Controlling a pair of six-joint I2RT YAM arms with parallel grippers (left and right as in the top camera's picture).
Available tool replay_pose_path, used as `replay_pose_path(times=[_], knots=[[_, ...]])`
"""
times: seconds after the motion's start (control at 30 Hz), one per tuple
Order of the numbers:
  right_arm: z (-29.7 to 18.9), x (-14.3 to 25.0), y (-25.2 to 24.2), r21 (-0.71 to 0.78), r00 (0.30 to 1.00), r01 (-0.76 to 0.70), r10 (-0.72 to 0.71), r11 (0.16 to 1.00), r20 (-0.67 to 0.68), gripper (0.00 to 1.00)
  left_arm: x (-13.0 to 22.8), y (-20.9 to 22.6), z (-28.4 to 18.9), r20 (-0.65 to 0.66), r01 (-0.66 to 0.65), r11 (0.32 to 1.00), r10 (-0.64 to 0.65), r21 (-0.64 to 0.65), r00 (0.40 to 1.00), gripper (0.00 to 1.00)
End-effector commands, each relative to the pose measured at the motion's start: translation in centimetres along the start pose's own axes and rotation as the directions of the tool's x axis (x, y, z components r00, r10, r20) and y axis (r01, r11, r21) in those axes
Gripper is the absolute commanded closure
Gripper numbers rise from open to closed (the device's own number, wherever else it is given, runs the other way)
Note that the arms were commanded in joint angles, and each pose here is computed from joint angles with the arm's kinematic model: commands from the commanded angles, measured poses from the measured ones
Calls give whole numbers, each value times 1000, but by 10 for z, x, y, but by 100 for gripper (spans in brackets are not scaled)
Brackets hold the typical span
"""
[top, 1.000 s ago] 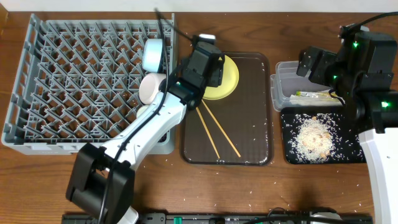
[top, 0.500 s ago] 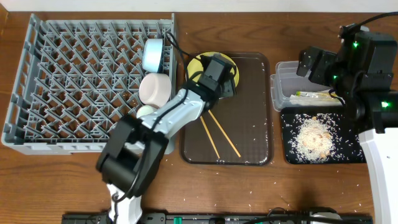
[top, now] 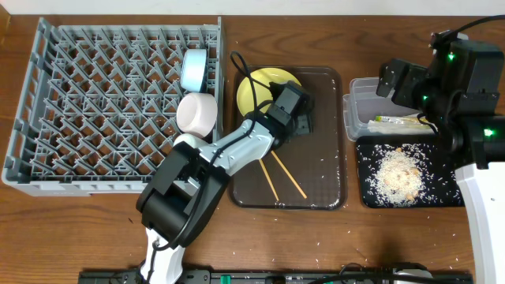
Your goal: Sort waste into correct bins and load items into the dishwasher
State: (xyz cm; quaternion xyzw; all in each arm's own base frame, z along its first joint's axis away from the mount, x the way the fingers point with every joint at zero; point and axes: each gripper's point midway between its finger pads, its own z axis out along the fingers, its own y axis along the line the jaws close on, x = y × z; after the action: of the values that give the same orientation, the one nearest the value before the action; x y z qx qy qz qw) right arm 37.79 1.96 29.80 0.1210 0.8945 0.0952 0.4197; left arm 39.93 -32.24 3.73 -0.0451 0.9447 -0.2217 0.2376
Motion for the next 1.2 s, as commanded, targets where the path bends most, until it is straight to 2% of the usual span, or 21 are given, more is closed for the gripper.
replay_pose_path(times=[0.0,0.23,0.4,0.53,0.63,0.77,1.0,1.17], knots=[[1,-3,-4,17,1000,-10,10,1000,7,1,13,-6,6,-44,3,1000,-2,26,999,38],[1,-3,-4,17,1000,-10,10,1000,7,1,30,-24,4,-120,-2,994,15,106,993,38],[1,-3,-4,17,1000,-10,10,1000,7,1,36,-32,3,-129,-13,992,30,127,991,38],[1,-3,-4,17,1000,-10,10,1000,7,1,33,-47,-1,-121,-20,981,44,194,992,38],[1,-3,-4,17,1000,-10,10,1000,7,1,16,-47,-8,-83,-51,978,69,204,994,39],[1,-3,-4,17,1000,-10,10,1000,7,1,-14,-19,-25,-62,-2,988,12,153,998,44],[1,-3,-4,17,1000,-10,10,1000,7,1,-56,62,-39,-39,146,989,-146,3,989,44],[1,-3,-4,17,1000,-10,10,1000,7,1,-76,93,-42,25,153,986,-152,-65,988,44]])
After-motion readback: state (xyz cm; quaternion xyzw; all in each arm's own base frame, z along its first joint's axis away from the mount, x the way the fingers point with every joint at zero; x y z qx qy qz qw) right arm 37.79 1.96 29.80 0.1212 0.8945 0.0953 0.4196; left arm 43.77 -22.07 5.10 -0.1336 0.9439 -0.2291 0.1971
